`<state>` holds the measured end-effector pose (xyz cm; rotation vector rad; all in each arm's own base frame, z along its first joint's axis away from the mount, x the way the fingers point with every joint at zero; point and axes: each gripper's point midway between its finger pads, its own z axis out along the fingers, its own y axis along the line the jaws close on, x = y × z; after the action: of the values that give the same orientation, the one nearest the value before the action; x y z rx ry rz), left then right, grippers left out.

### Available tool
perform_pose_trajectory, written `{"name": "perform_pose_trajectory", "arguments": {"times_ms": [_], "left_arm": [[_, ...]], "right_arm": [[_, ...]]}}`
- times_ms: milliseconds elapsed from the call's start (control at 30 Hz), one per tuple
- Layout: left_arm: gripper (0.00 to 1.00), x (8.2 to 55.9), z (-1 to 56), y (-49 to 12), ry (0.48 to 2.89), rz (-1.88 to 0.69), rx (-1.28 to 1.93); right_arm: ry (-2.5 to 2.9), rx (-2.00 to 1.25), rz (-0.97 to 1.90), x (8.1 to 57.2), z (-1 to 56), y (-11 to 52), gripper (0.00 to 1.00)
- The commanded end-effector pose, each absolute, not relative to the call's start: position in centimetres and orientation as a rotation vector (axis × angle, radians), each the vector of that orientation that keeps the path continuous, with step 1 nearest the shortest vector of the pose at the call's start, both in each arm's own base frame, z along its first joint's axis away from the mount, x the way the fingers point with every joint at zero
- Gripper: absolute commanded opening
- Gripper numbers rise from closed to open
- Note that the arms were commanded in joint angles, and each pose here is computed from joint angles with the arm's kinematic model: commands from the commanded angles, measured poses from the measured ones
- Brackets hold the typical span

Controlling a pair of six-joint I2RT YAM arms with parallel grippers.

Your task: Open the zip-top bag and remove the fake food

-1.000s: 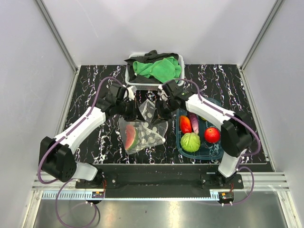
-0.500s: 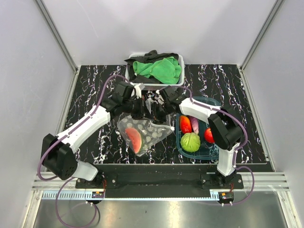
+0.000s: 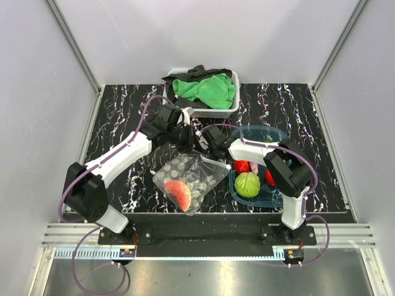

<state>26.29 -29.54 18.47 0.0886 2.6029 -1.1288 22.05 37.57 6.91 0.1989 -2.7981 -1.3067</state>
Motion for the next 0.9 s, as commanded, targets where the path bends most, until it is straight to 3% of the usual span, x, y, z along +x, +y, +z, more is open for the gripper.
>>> {"name": "perform_pose_trajectory", "arguments": {"times_ms": [0,333,567,867], "left_arm": [[0.00,27.5,20.5,-31.0,2.515,-1.196,0.135],[0.00,29.0,19.4,-31.0,2.537,-1.122,0.140],[0.00,28.0,17.7,-30.9,2.586,-1.131,0.103],[0.00,25.9,15.3,-28.9,2.615,-1.070,0.050]], "right_arm": [[-2.714,0.381,-1.477,20.9,8.8,40.1,0.69],[-2.602,0.476,-1.397,15.7,6.0,38.9,0.76],[-2.562,0.400,-1.379,15.5,4.6,39.9,0.71],[-2.508,0.279,-1.574,16.3,5.5,42.8,0.75]]}}
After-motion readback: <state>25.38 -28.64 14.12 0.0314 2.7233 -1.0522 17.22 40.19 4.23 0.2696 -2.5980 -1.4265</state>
